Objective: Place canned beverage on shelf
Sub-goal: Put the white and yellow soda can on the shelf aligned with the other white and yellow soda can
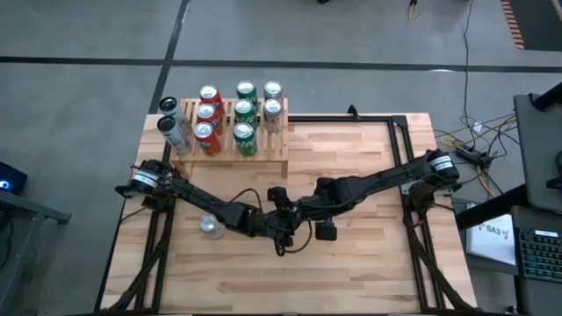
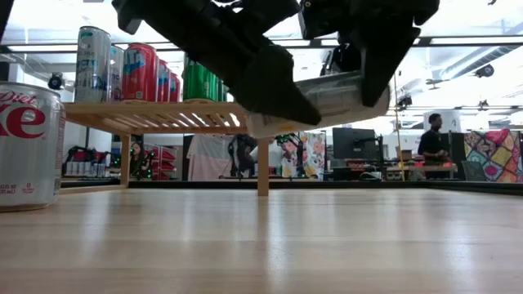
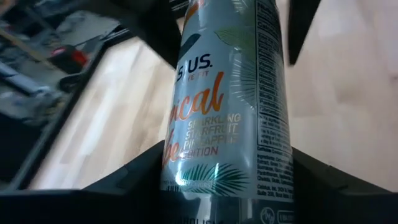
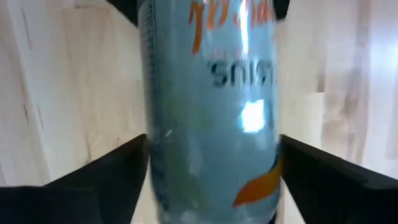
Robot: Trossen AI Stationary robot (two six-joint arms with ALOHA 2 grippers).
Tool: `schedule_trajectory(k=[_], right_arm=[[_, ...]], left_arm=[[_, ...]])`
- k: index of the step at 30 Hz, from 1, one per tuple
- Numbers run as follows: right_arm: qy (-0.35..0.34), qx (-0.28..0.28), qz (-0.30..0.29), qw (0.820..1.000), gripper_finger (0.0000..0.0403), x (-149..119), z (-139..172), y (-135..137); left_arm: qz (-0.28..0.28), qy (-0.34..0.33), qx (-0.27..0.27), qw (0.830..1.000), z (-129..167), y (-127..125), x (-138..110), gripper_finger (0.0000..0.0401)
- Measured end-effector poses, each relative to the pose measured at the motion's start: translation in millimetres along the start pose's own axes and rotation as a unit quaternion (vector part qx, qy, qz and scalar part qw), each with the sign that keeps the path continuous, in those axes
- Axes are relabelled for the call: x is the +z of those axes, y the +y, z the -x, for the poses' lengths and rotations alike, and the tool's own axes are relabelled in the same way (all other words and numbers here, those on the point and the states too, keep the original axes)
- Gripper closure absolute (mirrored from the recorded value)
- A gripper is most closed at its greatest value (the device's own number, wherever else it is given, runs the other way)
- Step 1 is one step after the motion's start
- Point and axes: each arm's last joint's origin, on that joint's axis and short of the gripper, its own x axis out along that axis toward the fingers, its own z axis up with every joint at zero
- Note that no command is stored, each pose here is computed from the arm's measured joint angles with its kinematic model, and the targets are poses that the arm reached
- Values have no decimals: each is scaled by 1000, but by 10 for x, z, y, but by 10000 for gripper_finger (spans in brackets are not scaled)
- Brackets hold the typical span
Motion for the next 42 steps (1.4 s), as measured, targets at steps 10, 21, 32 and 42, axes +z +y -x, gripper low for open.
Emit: schedule_trajectory(k=[10, 21, 32, 42], right_arm=[[-92, 5, -21, 995, 44, -177, 576, -109], [-416, 10, 40, 908, 42, -312, 1414, -238], [-626, -30, 101, 773, 42, -118, 922, -129], [-670, -9, 114, 734, 42, 354, 534, 78]], left_arm=[[-7, -12, 45, 999, 437, 64, 73, 168], [19, -101, 85, 991, 1333, 337, 300, 168], [70, -248, 45, 965, 2003, 493, 344, 168], [129, -385, 20, 913, 2062, 506, -72, 168]])
